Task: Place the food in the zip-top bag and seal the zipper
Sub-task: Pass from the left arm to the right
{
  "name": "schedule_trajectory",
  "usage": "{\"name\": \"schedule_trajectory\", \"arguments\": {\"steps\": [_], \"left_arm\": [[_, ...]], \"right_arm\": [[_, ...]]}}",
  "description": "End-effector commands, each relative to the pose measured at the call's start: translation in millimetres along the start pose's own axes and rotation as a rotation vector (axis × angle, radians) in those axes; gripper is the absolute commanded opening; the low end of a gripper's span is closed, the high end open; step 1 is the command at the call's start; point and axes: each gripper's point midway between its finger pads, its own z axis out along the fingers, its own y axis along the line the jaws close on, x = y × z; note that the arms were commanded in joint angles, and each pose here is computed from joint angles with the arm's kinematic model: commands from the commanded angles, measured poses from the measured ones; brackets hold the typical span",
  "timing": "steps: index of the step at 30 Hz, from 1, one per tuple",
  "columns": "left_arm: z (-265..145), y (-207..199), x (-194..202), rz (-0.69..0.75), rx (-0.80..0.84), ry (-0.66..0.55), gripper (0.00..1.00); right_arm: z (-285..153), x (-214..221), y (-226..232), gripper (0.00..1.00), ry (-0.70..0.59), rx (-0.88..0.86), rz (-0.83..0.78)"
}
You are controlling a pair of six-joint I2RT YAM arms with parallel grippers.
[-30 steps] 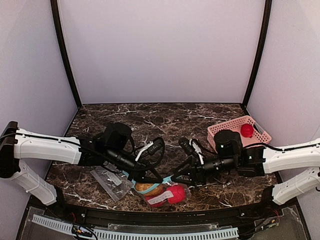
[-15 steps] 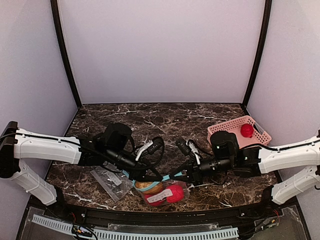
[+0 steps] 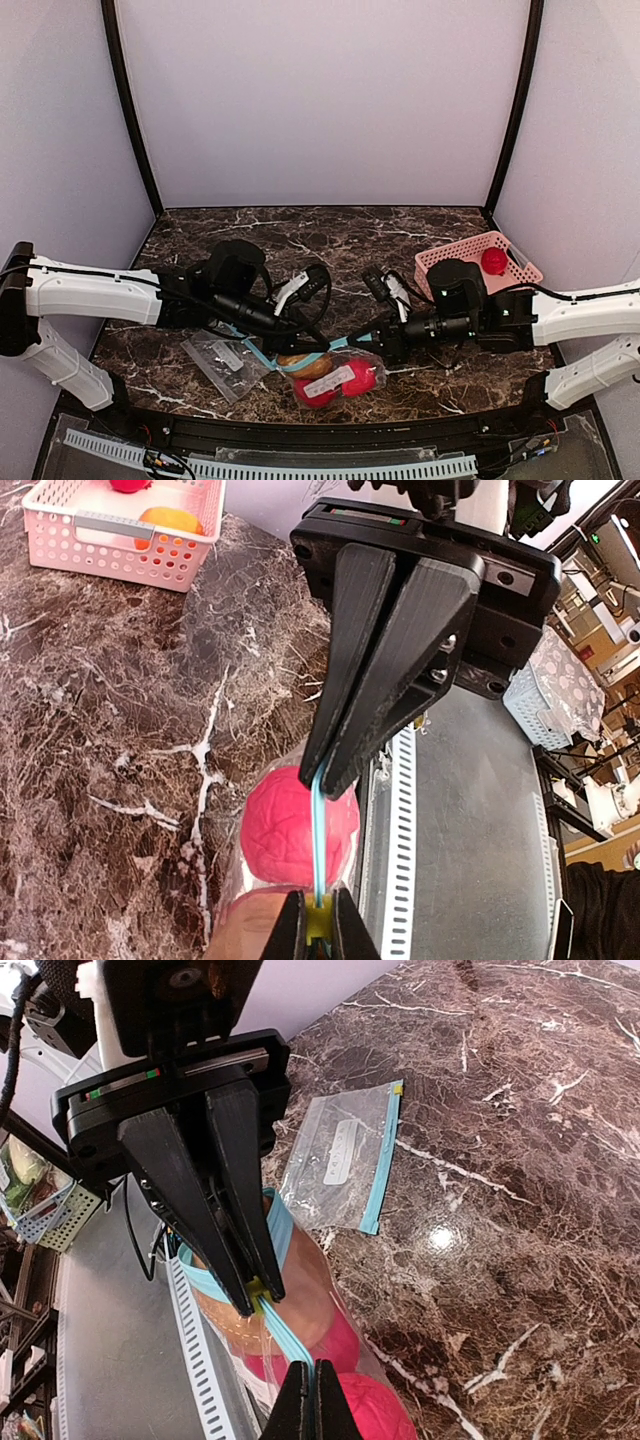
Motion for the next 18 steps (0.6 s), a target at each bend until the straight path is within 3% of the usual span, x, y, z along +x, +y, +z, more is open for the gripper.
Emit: {"name": "schedule_trajectory", "arguments": {"steps": [1,14,18], "left_arm": [[-9,3,47,-0.075,-0.019,0.17,0.01],[-14,10,51,-0.058,-0.055,0.212,0.01],[-13,7,48,-0.08,-0.035,0.199,0.01]], "right_arm": [[-13,5,-39,0.0,-0.005,0.191,0.037],[-19,14,-41,0.0,0.015,0.197,0.037],[-16,11,-28,0.0,0.011,0.126,0.019]]}}
